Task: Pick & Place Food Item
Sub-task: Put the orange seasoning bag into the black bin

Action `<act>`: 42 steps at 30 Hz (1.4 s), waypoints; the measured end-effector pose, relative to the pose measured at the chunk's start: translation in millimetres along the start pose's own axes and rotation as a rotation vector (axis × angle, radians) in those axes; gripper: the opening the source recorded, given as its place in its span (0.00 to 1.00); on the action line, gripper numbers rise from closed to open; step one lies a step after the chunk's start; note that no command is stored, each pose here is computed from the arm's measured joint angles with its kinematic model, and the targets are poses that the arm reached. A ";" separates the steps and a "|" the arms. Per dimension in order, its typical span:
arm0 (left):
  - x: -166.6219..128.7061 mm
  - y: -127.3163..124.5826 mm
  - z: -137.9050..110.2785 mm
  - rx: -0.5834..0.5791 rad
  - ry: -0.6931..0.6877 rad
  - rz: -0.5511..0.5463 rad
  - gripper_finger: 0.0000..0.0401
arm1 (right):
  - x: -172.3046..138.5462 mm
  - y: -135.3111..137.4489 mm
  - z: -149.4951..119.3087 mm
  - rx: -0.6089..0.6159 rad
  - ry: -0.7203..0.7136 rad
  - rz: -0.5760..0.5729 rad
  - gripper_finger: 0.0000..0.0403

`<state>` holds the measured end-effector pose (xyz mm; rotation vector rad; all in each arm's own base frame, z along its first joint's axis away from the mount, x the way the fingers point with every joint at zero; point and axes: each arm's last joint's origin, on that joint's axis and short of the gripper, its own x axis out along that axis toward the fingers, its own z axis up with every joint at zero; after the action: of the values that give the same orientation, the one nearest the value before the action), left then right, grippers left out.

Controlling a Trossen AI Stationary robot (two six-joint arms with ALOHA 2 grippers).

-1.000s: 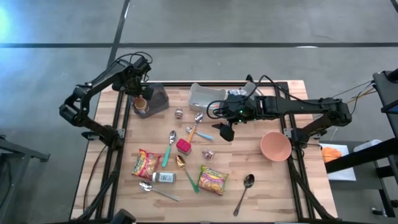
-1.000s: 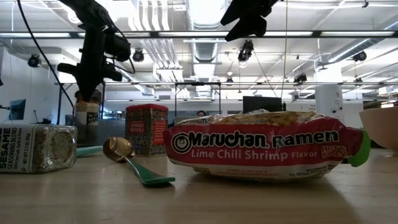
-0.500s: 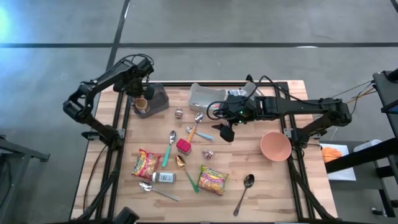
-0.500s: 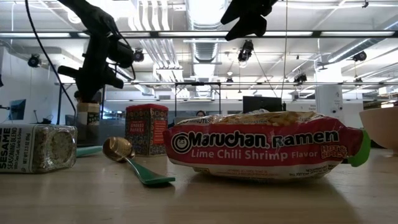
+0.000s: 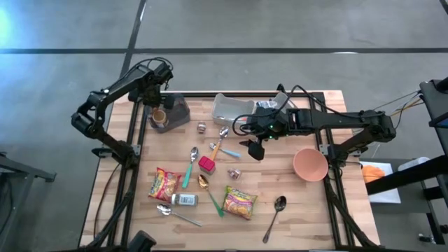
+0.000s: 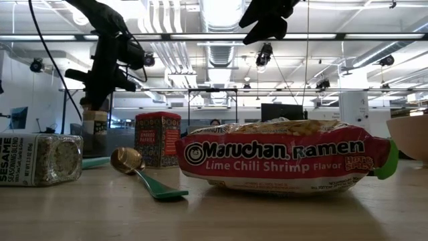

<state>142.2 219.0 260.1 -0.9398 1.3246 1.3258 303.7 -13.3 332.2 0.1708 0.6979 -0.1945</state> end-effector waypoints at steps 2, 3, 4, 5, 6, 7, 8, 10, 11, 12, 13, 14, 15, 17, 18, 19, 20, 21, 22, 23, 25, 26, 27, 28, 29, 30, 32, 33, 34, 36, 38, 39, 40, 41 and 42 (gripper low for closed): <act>0.1 -0.2 0.9 -0.004 -0.008 -0.004 0.00 | 0.0 0.0 0.0 -0.002 0.000 0.000 0.75; 0.1 -0.7 1.9 -0.009 -0.018 -0.010 0.00 | 0.0 0.0 0.0 -0.003 0.000 0.000 0.75; 0.1 -1.4 3.2 -0.013 -0.031 -0.017 0.00 | 0.0 0.0 0.0 -0.003 0.000 0.000 0.75; 0.0 -2.1 4.3 -0.016 -0.039 -0.028 0.00 | 0.0 0.0 0.0 -0.003 0.000 0.000 0.75; 0.1 -3.2 5.3 -0.019 -0.045 -0.047 0.00 | 0.0 0.0 0.0 -0.003 0.000 0.000 0.75; 0.8 -4.2 6.3 -0.022 -0.052 -0.065 0.00 | 0.0 0.0 0.0 -0.004 0.000 0.000 0.75; 1.8 -4.3 7.0 -0.026 -0.053 -0.078 0.00 | 0.0 0.0 0.0 -0.006 0.000 0.000 0.75; 4.0 -3.1 6.7 -0.029 -0.037 -0.080 0.00 | 0.0 0.0 0.0 -0.013 0.000 0.000 0.75; 4.8 -2.7 6.3 -0.028 -0.027 -0.074 0.00 | 0.0 0.0 0.0 -0.014 0.000 0.000 0.75; 5.9 -1.7 6.1 -0.028 -0.013 -0.066 0.00 | 0.0 0.0 0.0 -0.014 0.000 0.000 0.75; 7.2 -0.5 6.1 -0.029 0.002 -0.057 0.00 | 0.0 0.0 0.0 -0.014 0.000 0.000 0.75; 8.1 0.0 6.1 -0.026 0.009 -0.050 0.00 | 0.0 0.0 0.0 -0.014 0.000 0.000 0.75; 8.8 0.0 6.2 -0.025 0.013 -0.045 0.00 | 0.0 0.0 0.0 -0.017 0.000 0.000 0.75; 9.9 1.0 6.5 -0.024 0.019 -0.040 0.00 | 0.0 0.0 0.0 -0.017 0.000 0.000 0.75; 10.6 1.0 6.3 -0.023 0.020 -0.038 0.00 | 0.0 0.0 0.0 -0.018 0.000 0.000 0.75; 11.4 1.1 5.9 -0.023 0.022 -0.032 0.00 | 0.0 0.0 0.0 -0.018 0.000 0.000 0.75; 12.2 1.2 5.6 -0.022 0.021 -0.026 0.00 | 0.0 0.0 0.0 -0.019 0.000 0.000 0.75; 12.8 1.3 5.6 -0.021 0.017 -0.019 0.00 | 0.0 0.1 0.0 -0.021 0.000 0.002 0.75; 13.2 1.6 5.6 -0.021 0.016 -0.013 0.00 | 0.0 0.3 0.0 -0.021 0.001 0.009 0.75; 13.9 1.5 5.2 -0.019 0.017 -0.011 0.00 | 0.0 0.4 -0.1 -0.022 0.002 0.015 0.75; 14.4 1.5 5.0 -0.014 0.019 -0.011 0.00 | 0.0 0.6 -0.1 -0.022 0.003 0.020 0.75; 14.4 1.5 5.0 -0.014 0.020 -0.010 0.00 | 0.0 0.7 -0.1 -0.021 0.004 0.021 0.75; 14.4 1.5 5.0 -0.013 0.020 -0.010 0.00 | 0.0 0.8 -0.1 -0.021 0.004 0.023 0.75; 14.4 1.5 5.0 -0.013 0.020 -0.010 0.00 | 0.0 0.7 -0.1 -0.021 0.004 0.023 0.75; 14.4 1.5 5.0 -0.013 0.020 -0.010 0.00 | 0.0 0.7 -0.1 -0.021 0.004 0.023 0.75; 14.4 1.6 4.9 -0.012 0.020 -0.010 0.00 | 0.0 0.7 -0.1 -0.020 0.004 0.023 0.75; 14.4 1.6 4.5 -0.006 0.024 -0.009 0.00 | 0.0 0.7 -0.1 -0.020 0.004 0.023 0.75; 14.6 1.6 4.4 -0.001 0.025 -0.008 0.00 | 0.0 0.7 -0.1 -0.020 0.004 0.023 0.75; 14.6 1.6 4.3 -0.001 0.025 -0.008 0.00 | 0.0 0.8 -0.1 -0.019 0.004 0.024 0.75; 14.5 1.7 4.1 0.000 0.027 -0.007 0.00 | 0.0 0.7 -0.1 -0.018 0.004 0.023 0.75; 14.5 1.7 4.1 0.000 0.027 -0.007 0.00 | 0.0 0.7 -0.1 -0.017 0.004 0.023 0.75; 14.5 1.7 4.1 0.000 0.027 -0.007 0.00 | 0.0 0.7 -0.1 -0.017 0.004 0.023 0.75; 14.8 1.7 4.0 0.000 0.028 -0.007 0.00 | 0.0 0.7 -0.1 -0.017 0.004 0.023 0.75; 15.3 1.7 3.7 0.002 0.030 -0.006 0.00 | 0.0 0.7 -0.1 -0.017 0.004 0.024 0.75; 15.8 1.7 3.4 0.009 0.032 -0.005 0.00 | 0.0 0.7 -0.1 -0.017 0.004 0.024 0.75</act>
<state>137.7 224.4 245.5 -0.9618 1.3509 1.3050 303.8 -12.6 332.2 0.1628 0.7012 -0.1654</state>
